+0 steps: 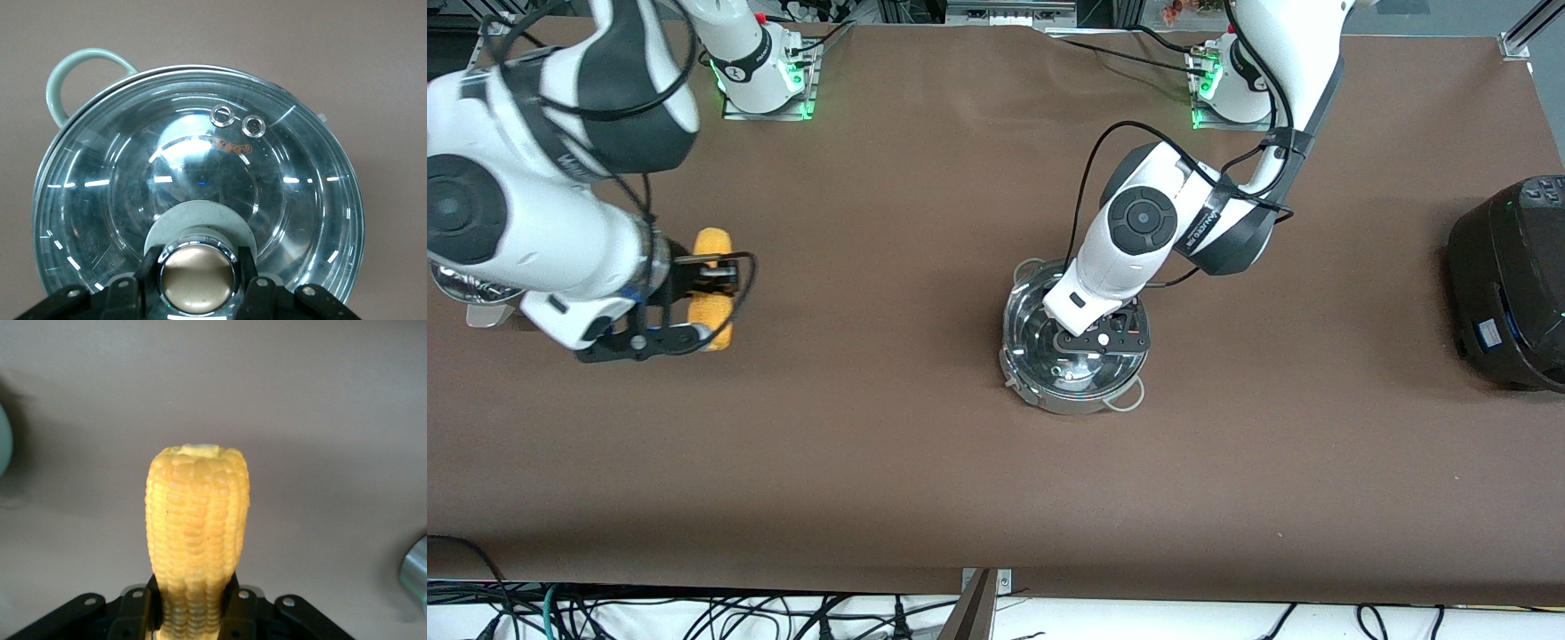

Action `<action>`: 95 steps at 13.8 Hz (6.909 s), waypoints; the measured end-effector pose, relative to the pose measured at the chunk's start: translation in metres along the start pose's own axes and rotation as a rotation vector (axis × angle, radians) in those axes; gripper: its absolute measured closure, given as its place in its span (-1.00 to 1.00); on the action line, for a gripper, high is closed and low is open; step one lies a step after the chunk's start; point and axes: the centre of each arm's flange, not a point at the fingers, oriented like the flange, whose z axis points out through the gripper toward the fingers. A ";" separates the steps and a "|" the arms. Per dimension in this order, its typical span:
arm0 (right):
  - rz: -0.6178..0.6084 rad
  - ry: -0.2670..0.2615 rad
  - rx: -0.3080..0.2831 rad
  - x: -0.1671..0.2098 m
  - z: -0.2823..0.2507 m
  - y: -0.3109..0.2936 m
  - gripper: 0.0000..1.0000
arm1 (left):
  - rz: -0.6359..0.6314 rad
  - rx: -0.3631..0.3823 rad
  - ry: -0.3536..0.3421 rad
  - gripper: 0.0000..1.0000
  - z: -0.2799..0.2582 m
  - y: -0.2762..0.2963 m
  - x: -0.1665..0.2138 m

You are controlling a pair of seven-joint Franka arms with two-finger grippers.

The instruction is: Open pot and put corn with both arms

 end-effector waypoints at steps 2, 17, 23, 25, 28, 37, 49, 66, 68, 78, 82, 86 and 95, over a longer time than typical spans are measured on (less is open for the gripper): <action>0.008 0.014 -0.002 -0.002 -0.001 -0.017 0.31 | -0.005 0.014 -0.015 0.00 -0.007 -0.004 0.000; 0.106 0.150 0.029 -0.018 0.023 -0.180 0.31 | 0.149 0.088 -0.103 0.00 -0.100 -0.243 0.013; 0.202 0.283 0.142 -0.030 0.106 -0.330 0.31 | 0.269 0.098 -0.048 0.00 -0.060 -0.356 0.010; 0.213 0.326 0.182 -0.021 0.113 -0.335 0.31 | 0.292 0.106 -0.018 0.00 -0.036 -0.375 0.007; 0.247 0.380 0.240 -0.009 0.124 -0.342 0.31 | 0.309 0.116 -0.010 0.00 -0.005 -0.388 0.008; 0.199 0.407 0.295 -0.007 0.183 -0.390 0.31 | 0.361 0.040 0.005 0.00 0.096 -0.422 0.021; 0.089 0.382 0.262 -0.011 0.234 -0.416 0.03 | 0.381 0.040 -0.006 -0.89 0.104 -0.415 0.021; 0.117 0.287 0.163 0.003 0.023 -0.236 -1.00 | 0.241 0.063 0.071 -1.00 -0.205 -0.366 -0.066; 0.141 0.250 0.125 -0.002 -0.001 -0.196 -1.00 | 0.194 0.099 0.030 -1.00 -0.243 -0.341 -0.073; 0.140 0.086 0.003 0.010 -0.041 0.102 -1.00 | -0.067 0.118 -0.031 -1.00 -0.297 -0.330 -0.045; 0.235 0.074 0.050 0.007 -0.039 0.182 -1.00 | -0.085 0.116 -0.025 -1.00 -0.303 -0.339 -0.046; 0.295 0.037 -0.046 0.002 -0.031 0.211 -1.00 | -0.097 0.117 -0.027 -1.00 -0.302 -0.333 -0.046; 0.268 0.132 0.062 -0.116 -0.032 0.240 -1.00 | -0.105 0.118 -0.039 -1.00 -0.300 -0.333 -0.047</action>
